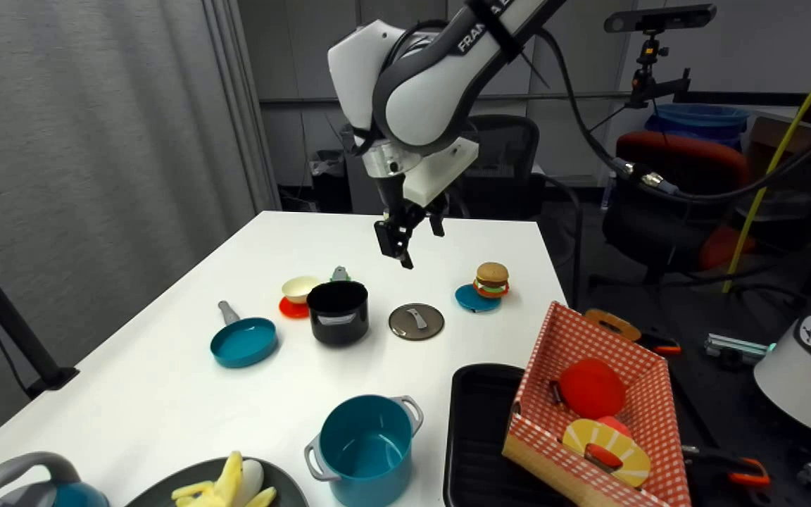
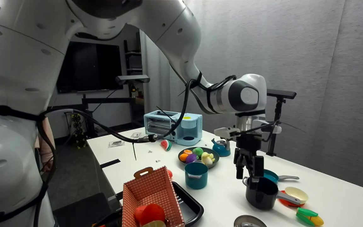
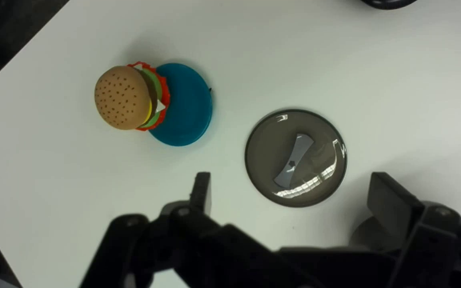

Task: Pick up the lid from the table and put it on the black pot

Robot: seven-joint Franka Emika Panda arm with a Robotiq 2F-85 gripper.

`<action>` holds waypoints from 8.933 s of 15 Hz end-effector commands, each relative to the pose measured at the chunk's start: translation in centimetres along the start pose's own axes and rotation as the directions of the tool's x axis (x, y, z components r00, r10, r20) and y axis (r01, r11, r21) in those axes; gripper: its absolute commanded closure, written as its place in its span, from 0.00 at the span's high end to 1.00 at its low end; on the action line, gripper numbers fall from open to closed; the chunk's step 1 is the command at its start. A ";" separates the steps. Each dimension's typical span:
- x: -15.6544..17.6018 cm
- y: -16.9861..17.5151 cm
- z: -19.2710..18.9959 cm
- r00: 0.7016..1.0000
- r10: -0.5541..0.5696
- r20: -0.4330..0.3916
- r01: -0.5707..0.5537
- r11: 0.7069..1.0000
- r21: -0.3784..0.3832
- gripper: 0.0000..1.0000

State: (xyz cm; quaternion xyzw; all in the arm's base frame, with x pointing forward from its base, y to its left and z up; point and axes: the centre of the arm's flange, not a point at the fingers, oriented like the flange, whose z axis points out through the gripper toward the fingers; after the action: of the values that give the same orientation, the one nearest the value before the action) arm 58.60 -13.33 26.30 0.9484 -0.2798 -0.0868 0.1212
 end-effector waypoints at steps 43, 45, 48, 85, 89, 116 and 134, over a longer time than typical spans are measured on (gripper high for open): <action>8.0 -4.0 15.8 0.964 0.116 0.240 -0.093 0.990 -0.106 0.74; 7.9 -4.2 15.9 0.964 0.123 0.238 -0.100 0.989 -0.108 0.58; 7.9 -4.5 15.9 0.963 0.135 0.234 -0.111 0.988 -0.110 0.35; 6.7 -0.4 9.1 0.984 0.154 -0.090 -0.168 0.970 -0.173 0.04; 5.9 2.8 4.1 0.981 0.119 -0.150 -0.147 0.970 -0.194 0.04; 6.2 -10.4 0.3 0.856 -0.495 -0.150 0.429 0.842 -0.329 0.04; 10.7 -14.9 3.6 0.772 -0.625 -0.116 0.546 0.746 -0.380 0.04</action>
State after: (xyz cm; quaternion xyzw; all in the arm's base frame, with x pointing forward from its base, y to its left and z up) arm 72.23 -7.73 18.14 0.9618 0.0540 -0.0484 0.2641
